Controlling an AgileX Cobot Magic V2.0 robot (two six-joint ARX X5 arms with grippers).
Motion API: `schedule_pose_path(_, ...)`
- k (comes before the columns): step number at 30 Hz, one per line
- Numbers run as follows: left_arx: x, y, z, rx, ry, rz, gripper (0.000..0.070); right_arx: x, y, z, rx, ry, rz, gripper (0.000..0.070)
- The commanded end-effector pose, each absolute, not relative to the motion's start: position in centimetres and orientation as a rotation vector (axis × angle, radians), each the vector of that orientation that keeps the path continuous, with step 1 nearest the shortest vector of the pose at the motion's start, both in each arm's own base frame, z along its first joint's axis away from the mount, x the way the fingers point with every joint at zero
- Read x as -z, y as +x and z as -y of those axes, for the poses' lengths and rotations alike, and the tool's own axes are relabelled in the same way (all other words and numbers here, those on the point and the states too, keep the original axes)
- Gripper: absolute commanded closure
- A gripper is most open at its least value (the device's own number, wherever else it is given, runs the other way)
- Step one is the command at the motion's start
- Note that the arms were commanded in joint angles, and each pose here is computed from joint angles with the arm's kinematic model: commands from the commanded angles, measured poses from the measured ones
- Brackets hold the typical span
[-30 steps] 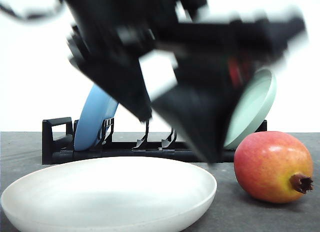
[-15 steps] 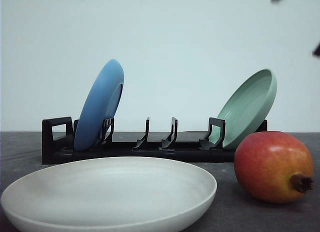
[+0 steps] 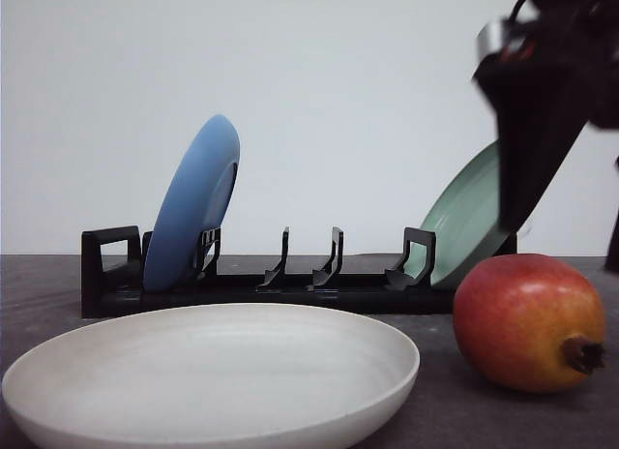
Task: Place pomegranate in white plate
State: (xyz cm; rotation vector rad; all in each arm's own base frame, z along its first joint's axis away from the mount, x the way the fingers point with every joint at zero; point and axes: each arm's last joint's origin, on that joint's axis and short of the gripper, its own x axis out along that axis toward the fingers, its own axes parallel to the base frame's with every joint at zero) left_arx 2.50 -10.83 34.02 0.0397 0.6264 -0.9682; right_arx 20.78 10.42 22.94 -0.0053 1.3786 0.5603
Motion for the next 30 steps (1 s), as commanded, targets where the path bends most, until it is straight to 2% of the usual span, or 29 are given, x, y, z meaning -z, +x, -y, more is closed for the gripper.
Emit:
schedule_pose_path(1,-34.5,2.3,10.3,0.988,0.021,-0.612,0.0142,-22.6,21.5,-11.0,-0.562,-0.009,-1.376,0.0000)
schedule_pose_path(9,-35.1,1.9,7.8,1.010,-0.046,-0.560,0.0142,-19.6,23.2,-12.6,-0.568,-0.029,-1.436,0.0000)
schedule_pose_path(17,-35.3,1.8,6.8,1.018,-0.074,-0.538,0.0143,-17.8,23.7,-13.5,-0.581,-0.055,-1.474,0.0000)
schedule_pose_path(18,-35.3,1.8,6.8,1.019,-0.075,-0.537,0.0143,-17.8,23.7,-13.6,-0.582,-0.056,-1.476,0.0011)
schedule_pose_path(20,-35.3,1.8,6.8,1.019,-0.075,-0.536,0.0143,-17.8,23.7,-13.6,-0.583,-0.057,-1.477,0.0128)
schedule_pose_path(22,-35.3,1.8,6.8,1.019,-0.075,-0.536,0.0143,-17.8,23.6,-13.6,-0.582,-0.058,-1.480,0.0204)
schedule_pose_path(26,-35.3,1.8,6.8,1.018,-0.074,-0.536,0.0143,-18.4,23.8,-13.8,-0.582,-0.061,-1.477,0.0218)
schedule_pose_path(30,-35.3,1.8,6.8,1.017,-0.070,-0.532,0.0143,-20.8,24.1,-15.2,-0.600,-0.094,-1.454,0.0218)
